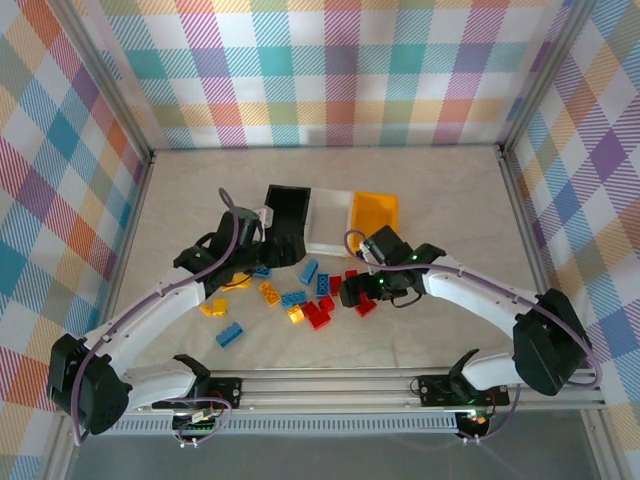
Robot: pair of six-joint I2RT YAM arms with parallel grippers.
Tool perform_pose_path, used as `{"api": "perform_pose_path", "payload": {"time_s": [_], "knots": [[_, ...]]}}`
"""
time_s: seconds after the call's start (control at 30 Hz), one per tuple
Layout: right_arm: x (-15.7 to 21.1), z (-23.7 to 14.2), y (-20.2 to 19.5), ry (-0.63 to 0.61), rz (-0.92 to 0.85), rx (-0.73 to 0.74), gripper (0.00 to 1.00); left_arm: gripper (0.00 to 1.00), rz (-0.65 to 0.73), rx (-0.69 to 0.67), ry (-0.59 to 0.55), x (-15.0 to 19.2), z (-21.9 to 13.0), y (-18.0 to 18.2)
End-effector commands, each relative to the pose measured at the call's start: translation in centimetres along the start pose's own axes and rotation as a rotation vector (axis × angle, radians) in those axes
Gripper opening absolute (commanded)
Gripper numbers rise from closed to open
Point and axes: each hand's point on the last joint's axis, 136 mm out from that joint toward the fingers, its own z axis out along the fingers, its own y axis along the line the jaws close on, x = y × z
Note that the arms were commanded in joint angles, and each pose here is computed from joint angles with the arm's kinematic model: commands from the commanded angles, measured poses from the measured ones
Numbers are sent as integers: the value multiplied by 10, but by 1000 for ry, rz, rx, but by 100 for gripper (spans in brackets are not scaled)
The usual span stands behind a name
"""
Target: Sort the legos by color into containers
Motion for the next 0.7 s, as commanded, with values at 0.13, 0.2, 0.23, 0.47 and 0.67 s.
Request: {"api": "perform_pose_path", "payload": {"time_s": [0.13,0.2,0.23,0.47,0.67], "knots": [[21,15,-10,95,-28,74,98,100,11,-27,-12,4,-9,6],[23,16,-14,99,-26,93,97,100,12,-28,-9,4,-9,6],[24,17,-16,100,-22,100,96,100,12,-29,-7,4,-8,7],[24,28,-22,110,-14,122,91,100,16,-37,5,5,-3,8],[22,47,-30,145,-30,163,88,100,15,-33,12,5,1,7]]}}
